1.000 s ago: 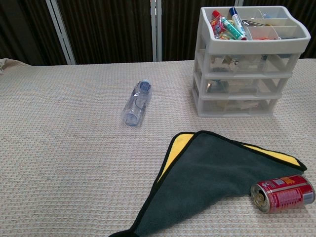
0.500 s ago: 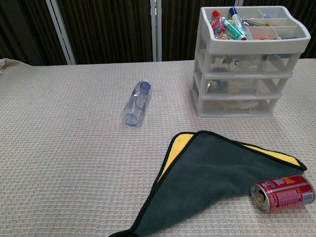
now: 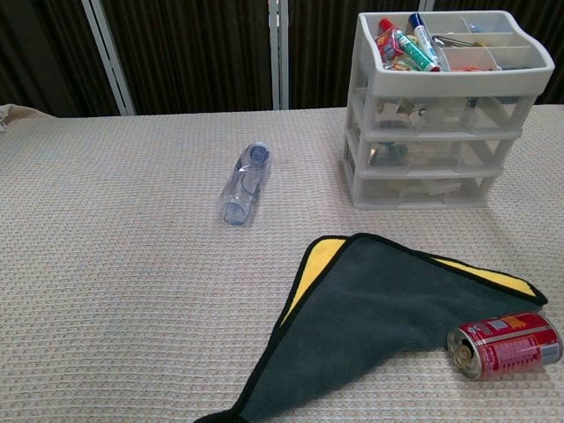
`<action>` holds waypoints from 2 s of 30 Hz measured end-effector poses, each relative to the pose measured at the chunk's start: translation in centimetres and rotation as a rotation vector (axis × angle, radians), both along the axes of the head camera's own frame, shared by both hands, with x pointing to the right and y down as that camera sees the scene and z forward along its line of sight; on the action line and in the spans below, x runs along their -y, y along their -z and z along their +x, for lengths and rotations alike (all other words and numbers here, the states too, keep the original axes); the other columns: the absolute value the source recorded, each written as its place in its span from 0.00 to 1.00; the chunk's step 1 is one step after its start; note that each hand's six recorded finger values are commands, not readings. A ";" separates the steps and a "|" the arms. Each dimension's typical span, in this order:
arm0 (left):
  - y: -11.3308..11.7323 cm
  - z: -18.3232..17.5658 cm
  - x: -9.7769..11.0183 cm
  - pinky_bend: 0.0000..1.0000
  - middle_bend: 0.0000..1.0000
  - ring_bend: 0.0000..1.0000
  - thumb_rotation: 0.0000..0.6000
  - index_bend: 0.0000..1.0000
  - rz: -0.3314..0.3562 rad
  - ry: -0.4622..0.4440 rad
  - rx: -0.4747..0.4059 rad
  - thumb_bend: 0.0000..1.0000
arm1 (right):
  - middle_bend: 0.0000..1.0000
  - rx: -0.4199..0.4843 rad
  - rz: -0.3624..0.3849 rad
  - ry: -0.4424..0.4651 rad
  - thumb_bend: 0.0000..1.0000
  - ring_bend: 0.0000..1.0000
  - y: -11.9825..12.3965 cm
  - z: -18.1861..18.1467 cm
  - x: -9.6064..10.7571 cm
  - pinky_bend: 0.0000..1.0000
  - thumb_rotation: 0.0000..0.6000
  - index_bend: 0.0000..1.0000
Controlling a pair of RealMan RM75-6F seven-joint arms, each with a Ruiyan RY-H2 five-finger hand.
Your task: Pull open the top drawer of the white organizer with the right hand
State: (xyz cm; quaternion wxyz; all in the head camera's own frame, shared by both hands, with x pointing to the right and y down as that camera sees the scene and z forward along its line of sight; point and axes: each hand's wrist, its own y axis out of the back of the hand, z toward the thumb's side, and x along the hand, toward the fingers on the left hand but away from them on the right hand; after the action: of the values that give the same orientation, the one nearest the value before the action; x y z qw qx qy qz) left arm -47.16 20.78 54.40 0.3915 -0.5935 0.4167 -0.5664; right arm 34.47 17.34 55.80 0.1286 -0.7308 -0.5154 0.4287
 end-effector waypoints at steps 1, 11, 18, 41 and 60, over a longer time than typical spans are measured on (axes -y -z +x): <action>0.0 0.0 0.0 0.00 0.00 0.00 1.00 0.00 0.000 0.000 0.000 0.10 | 0.74 0.027 -0.014 -0.011 0.29 0.74 -0.2 -0.4 0.2 0.63 1.00 0.14; 0.3 0.0 0.1 0.00 0.00 0.00 1.00 0.00 0.011 -0.001 -0.006 0.10 | 0.73 0.218 -0.131 -0.090 0.31 0.74 -2.7 -4.0 1.0 0.63 1.00 0.14; 0.3 0.0 0.1 0.00 0.00 0.00 1.00 0.00 0.012 -0.001 -0.007 0.10 | 0.73 0.311 -0.181 -0.122 0.31 0.74 -4.1 -6.0 1.2 0.63 1.00 0.15; 0.7 -0.3 0.2 0.00 0.00 0.00 1.00 0.00 0.021 0.007 -0.017 0.10 | 0.73 0.392 -0.276 -0.200 0.31 0.74 -7.6 -7.5 2.0 0.63 1.00 0.15; 0.6 -0.4 0.3 0.00 0.00 0.00 1.00 0.00 0.021 0.009 -0.013 0.10 | 0.72 0.502 -0.339 -0.287 0.32 0.74 -9.7 -8.7 3.4 0.63 1.00 0.15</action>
State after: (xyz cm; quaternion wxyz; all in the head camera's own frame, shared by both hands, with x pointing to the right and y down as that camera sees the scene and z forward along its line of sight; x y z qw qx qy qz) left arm -47.56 20.47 53.78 0.3922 -0.5912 0.4278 -0.5600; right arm 25.76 13.95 65.46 -0.1873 -0.7446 -0.5501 0.3285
